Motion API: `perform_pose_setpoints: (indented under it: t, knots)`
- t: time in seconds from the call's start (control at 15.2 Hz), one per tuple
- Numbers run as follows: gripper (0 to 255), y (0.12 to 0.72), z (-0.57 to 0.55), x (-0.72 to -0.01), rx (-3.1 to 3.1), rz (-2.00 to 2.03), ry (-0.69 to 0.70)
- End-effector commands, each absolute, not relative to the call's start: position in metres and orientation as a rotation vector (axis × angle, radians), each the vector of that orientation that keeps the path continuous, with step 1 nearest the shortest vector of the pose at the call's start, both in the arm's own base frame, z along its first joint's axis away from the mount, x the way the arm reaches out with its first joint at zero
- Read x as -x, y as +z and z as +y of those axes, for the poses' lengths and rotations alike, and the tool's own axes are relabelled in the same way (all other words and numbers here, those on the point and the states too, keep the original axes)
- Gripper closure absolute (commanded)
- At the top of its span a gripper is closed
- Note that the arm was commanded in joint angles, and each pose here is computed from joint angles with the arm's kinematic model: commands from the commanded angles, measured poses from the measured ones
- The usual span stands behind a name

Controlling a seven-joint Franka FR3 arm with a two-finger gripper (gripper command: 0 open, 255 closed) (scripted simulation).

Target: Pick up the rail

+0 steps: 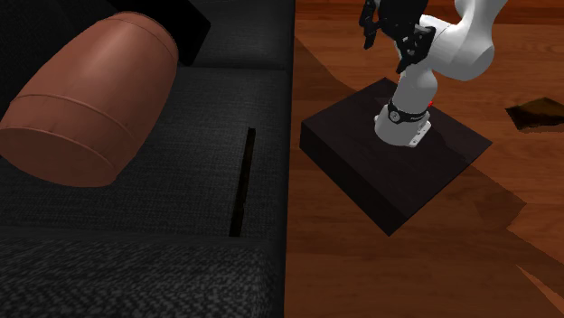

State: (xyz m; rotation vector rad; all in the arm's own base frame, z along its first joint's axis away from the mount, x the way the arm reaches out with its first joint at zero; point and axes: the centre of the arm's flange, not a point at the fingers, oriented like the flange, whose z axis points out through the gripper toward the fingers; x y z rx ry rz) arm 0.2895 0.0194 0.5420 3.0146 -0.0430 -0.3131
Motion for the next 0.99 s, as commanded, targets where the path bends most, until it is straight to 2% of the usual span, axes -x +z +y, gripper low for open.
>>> perform_pose_setpoints:
  t: [0.0,0.92]
  knots:
    - [0,0.542,0.019,-0.29,-3.015,-0.043,-0.313]
    - [0,0.497,-0.025,-0.445,-3.082,0.576,-0.136]
